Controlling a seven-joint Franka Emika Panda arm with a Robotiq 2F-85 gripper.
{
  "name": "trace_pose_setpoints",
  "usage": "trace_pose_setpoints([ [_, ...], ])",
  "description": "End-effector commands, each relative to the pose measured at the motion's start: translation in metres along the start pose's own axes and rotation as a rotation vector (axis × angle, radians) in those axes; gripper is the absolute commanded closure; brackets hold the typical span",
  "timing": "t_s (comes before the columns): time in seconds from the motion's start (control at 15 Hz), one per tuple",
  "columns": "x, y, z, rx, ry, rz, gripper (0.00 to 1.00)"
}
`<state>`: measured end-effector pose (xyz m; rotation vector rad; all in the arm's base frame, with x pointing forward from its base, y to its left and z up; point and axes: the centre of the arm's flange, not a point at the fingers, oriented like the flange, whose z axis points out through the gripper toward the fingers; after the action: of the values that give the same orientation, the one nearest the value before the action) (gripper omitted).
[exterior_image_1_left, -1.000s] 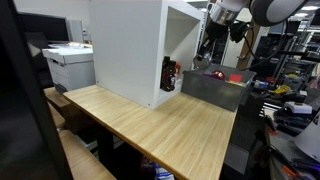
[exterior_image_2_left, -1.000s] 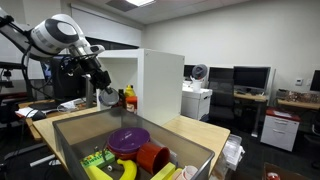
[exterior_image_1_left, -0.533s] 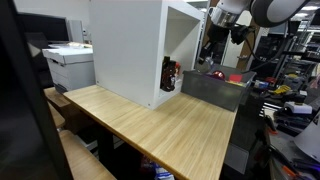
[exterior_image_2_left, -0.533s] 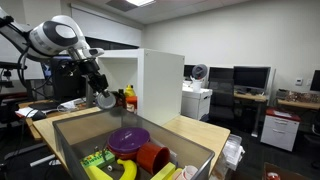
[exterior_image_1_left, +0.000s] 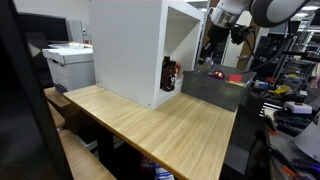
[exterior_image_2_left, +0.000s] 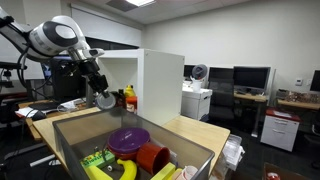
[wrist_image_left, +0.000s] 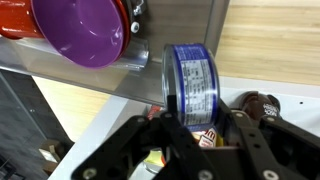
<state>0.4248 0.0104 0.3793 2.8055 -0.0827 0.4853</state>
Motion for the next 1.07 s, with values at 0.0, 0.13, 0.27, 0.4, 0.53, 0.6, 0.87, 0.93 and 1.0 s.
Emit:
trace_pose_setpoints([
  [0.0, -0.002, 0.005, -0.003, -0.027, 0.021, -0.014, 0.88],
  [0.13, -0.001, 0.007, -0.004, -0.04, 0.03, -0.02, 0.88],
  [0.27, 0.003, 0.011, -0.006, -0.055, 0.037, -0.026, 0.88],
  [0.4, 0.006, 0.016, -0.007, -0.072, 0.042, -0.035, 0.88],
  [0.53, 0.008, 0.019, -0.007, -0.079, 0.038, -0.044, 0.88],
  [0.6, 0.009, 0.02, -0.006, -0.088, 0.037, -0.055, 0.88],
  [0.87, 0.005, 0.019, -0.001, -0.134, 0.034, -0.107, 0.88],
  [0.93, 0.005, 0.019, -0.001, -0.145, 0.036, -0.123, 0.88],
  [1.0, 0.005, 0.019, 0.0, -0.157, 0.039, -0.134, 0.88],
])
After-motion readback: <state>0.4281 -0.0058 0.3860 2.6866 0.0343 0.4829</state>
